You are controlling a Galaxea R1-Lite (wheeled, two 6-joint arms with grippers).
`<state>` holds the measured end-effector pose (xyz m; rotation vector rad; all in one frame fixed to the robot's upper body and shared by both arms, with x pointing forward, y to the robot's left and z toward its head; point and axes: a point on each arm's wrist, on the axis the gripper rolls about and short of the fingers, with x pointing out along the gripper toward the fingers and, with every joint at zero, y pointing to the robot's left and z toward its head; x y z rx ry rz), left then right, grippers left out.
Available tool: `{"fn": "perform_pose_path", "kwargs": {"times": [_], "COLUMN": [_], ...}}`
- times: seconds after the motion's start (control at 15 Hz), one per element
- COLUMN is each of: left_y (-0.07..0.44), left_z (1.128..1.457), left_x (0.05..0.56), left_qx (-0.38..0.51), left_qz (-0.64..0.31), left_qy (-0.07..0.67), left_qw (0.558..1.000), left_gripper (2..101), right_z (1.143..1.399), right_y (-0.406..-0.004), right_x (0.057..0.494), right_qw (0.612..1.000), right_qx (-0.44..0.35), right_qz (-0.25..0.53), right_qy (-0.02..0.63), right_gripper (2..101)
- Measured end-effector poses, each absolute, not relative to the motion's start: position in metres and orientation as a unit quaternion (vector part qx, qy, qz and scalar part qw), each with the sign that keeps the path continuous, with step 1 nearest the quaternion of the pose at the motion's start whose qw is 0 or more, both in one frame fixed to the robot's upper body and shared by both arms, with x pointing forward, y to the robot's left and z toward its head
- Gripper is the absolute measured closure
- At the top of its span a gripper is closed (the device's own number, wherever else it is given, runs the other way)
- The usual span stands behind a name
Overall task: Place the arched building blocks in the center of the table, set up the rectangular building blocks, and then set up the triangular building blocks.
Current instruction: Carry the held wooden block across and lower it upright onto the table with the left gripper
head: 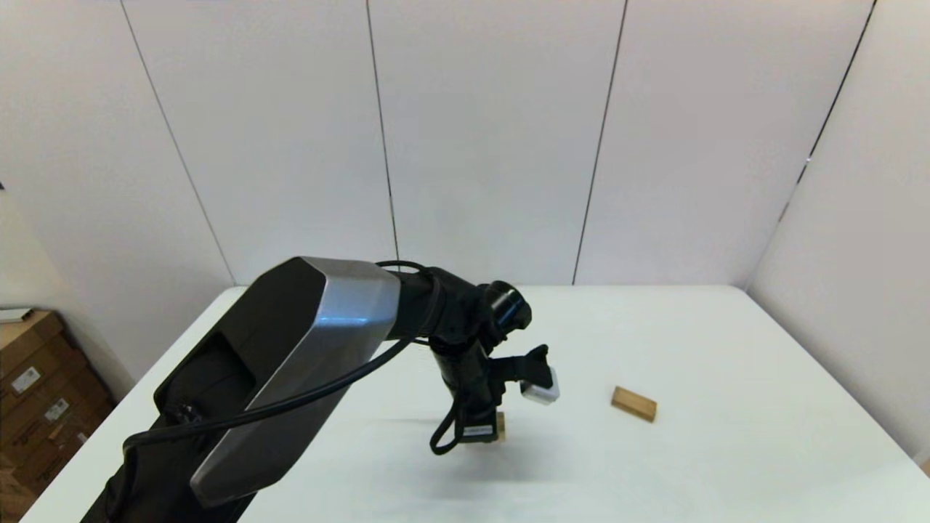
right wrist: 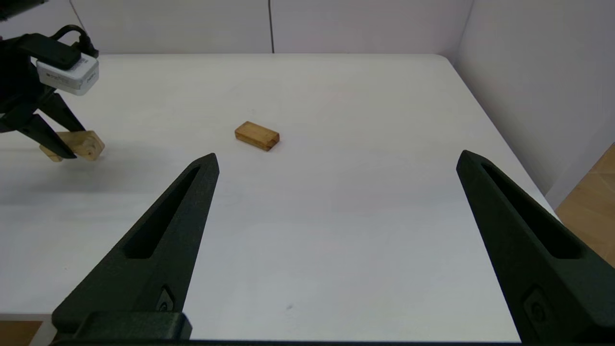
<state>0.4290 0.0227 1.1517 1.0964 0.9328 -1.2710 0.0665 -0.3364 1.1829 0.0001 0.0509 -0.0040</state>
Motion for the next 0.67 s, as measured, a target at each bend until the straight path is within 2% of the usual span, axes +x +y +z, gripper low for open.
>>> {"fn": "perform_pose_path", "kwargs": {"times": [0.67], "left_y": [0.0217], "left_z": [1.1445], "left_x": [0.4289], "left_qx": [0.470], "left_qz": [-0.544], "left_qy": [0.402], "left_qw": [0.567], "left_gripper": [76.4], "right_z": [1.1830], "right_y": [-0.3364], "right_x": [0.0665], "right_qw": [1.000], "right_qx": [0.000], "right_qz": [-0.002], "right_qy": [0.025], "right_gripper": [4.3]}}
